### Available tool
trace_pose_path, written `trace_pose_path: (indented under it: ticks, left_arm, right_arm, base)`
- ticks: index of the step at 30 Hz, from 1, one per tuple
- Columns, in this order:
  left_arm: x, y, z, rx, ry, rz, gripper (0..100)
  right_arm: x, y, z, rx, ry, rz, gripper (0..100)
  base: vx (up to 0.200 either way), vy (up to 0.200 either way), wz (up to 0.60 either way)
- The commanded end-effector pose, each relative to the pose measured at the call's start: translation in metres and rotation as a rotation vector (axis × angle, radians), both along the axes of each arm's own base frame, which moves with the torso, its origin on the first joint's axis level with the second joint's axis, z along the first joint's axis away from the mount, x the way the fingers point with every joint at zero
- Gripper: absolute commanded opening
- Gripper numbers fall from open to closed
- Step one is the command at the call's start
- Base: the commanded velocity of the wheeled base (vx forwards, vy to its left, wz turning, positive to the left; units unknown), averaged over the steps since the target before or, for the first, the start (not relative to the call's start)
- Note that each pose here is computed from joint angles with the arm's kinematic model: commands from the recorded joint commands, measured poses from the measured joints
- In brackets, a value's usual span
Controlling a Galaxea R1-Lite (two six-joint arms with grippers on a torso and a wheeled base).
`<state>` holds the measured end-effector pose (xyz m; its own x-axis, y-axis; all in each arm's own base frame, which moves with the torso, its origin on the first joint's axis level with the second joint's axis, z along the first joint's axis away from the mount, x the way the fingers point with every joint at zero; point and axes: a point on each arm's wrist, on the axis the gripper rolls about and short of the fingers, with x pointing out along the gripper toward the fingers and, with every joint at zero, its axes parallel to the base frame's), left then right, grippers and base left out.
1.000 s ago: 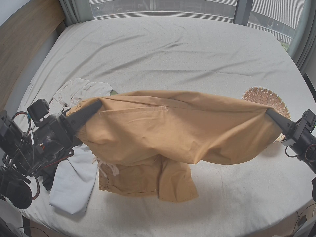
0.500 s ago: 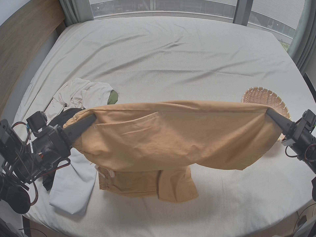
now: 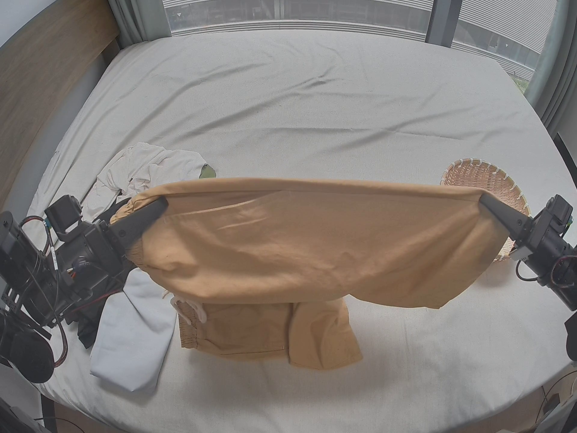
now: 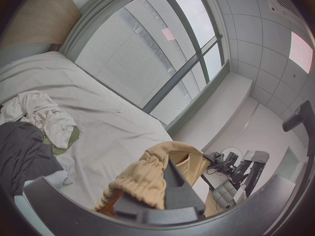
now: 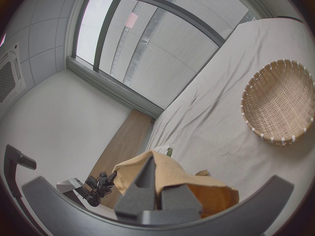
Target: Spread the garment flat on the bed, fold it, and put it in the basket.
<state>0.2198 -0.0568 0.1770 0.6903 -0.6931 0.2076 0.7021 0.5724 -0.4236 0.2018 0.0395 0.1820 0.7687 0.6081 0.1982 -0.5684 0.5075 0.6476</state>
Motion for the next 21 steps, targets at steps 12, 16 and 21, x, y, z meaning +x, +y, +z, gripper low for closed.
trace_pose_path:
  ticks: [12, 16, 21]
  left_arm:
    - [0.056, -0.009, -0.007, -0.034, 0.01, 0.113, 0]
    - [0.069, -0.011, -0.011, -0.04, 0.016, 0.143, 0]
    - [0.082, -0.013, -0.014, -0.047, 0.012, 0.166, 0]
  right_arm:
    - [0.08, -0.003, -0.003, -0.009, -0.008, -0.049, 0]
    - [0.091, -0.007, 0.002, -0.009, -0.015, -0.065, 0]
    - [0.105, -0.008, 0.011, -0.01, -0.016, -0.07, 0]
  base:
    - [0.0, 0.0, 0.0]
    - [0.0, 0.0, 0.0]
    - [0.0, 0.0, 0.0]
